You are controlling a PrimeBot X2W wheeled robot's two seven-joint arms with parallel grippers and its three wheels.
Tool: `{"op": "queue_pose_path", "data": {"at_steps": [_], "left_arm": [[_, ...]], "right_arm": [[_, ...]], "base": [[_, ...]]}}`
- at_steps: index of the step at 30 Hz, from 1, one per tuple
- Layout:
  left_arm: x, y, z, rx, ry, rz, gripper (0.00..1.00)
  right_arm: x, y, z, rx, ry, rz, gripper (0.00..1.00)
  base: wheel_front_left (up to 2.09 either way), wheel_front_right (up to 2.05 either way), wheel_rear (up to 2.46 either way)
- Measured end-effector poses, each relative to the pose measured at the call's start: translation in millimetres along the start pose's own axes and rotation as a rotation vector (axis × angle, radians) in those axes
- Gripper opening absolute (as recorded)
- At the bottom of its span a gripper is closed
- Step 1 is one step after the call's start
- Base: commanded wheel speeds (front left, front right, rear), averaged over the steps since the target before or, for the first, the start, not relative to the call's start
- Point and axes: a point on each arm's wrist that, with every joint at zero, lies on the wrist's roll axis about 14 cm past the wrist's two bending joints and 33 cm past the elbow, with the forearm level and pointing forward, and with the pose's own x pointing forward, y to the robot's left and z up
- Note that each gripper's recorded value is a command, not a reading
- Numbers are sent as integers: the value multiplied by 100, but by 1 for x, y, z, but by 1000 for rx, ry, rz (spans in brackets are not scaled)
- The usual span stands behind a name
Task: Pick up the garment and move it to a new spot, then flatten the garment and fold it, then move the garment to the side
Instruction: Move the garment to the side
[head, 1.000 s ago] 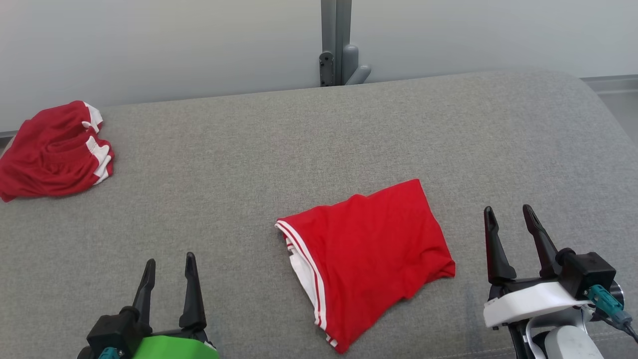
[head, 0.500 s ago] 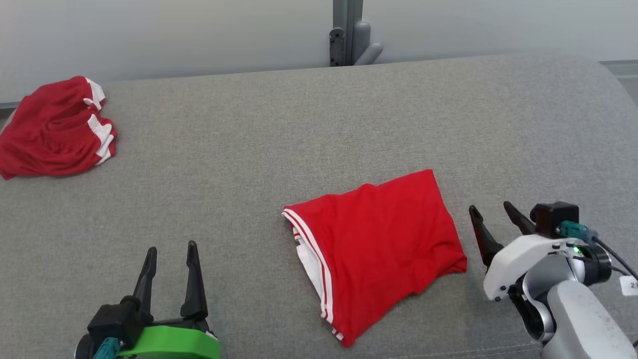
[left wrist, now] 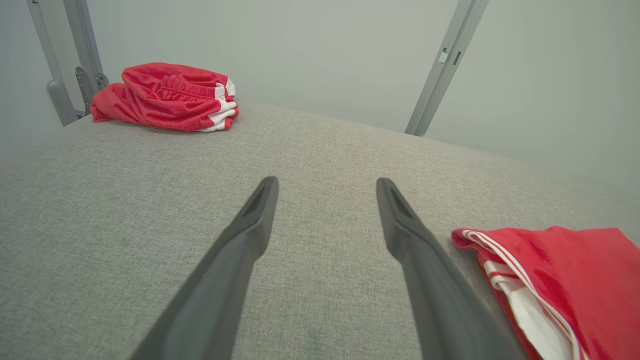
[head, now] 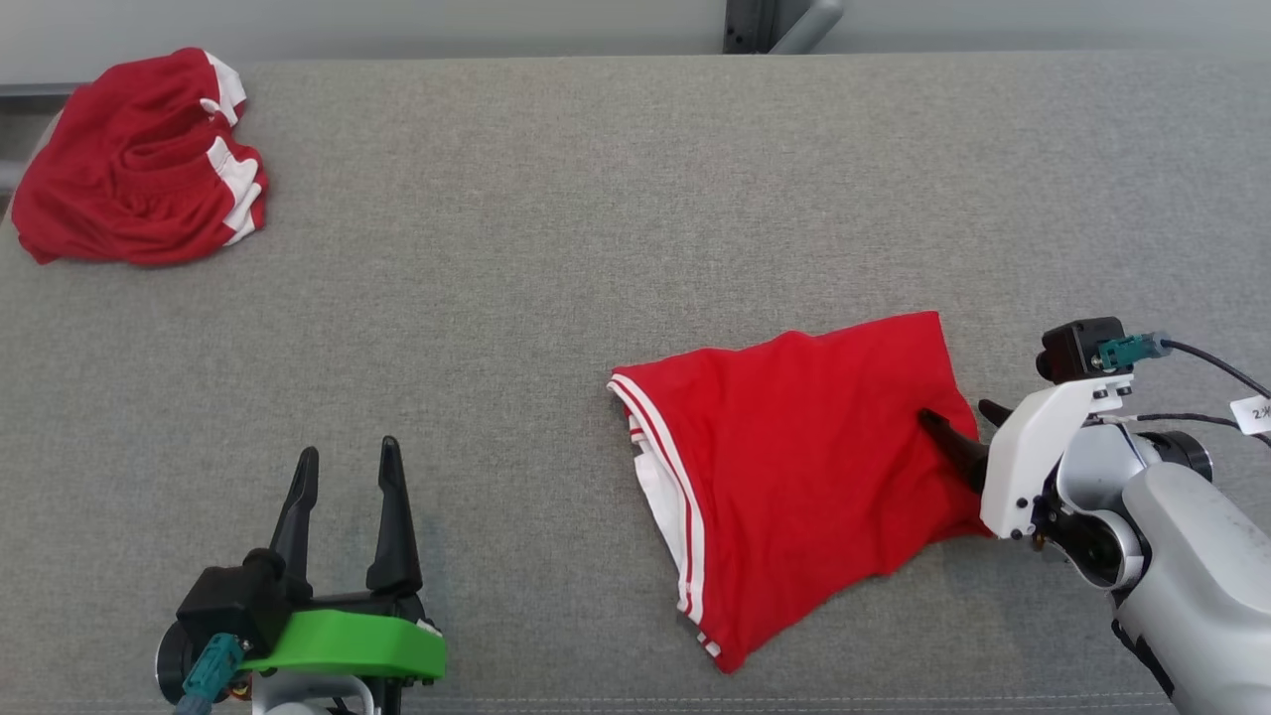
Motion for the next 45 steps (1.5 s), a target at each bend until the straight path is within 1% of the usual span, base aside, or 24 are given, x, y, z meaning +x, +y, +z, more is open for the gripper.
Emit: {"op": "queue_pose_path", "data": {"at_steps": [5, 7, 9, 10, 13, 15, 22, 29, 30, 33, 36, 41, 45], "left_arm": [[3, 8, -4, 3, 12, 23, 100], [3, 11, -6, 5, 17, 34, 100], [3, 15, -8, 7, 25, 47, 100], [3, 16, -8, 8, 26, 49, 100], [4, 16, -11, 9, 32, 52, 100], [6, 13, -13, 11, 37, 40, 100], [19, -12, -20, 27, 52, -50, 100], [39, -53, -32, 51, 68, -196, 100], [39, -53, -32, 51, 68, -196, 100], [50, -72, -38, 57, 72, -264, 100], [60, -95, -45, 63, 84, -341, 100], [73, -137, -58, 60, 110, -471, 100], [76, -160, -72, 47, 142, -540, 100]], "right_arm": [[19, 9, -7, 42, 85, 53, 100], [24, 12, -6, 36, 103, 71, 57], [30, 18, -4, 17, 104, 99, 11], [32, 19, -3, 7, 99, 105, 0], [33, 15, 3, -14, 71, 102, 0], [31, 6, 11, -15, 35, 79, 0], [11, -48, 34, -23, -62, -59, 0], [-25, -99, 49, -12, -140, -200, 0], [-25, -99, 49, -12, -140, -200, 0], [-40, -115, 52, 6, -171, -251, 0], [-54, -129, 58, 33, -218, -301, 0], [-71, -146, 56, 78, -266, -371, 0], [-83, -161, 51, 100, -281, -428, 0]], "base": [[0, 0, 0], [0, 0, 0], [0, 0, 0], [0, 0, 0], [0, 0, 0], [0, 0, 0], [0, 0, 0], [0, 0, 0], [0, 0, 0], [0, 0, 0], [0, 0, 0], [0, 0, 0], [0, 0, 0]]}}
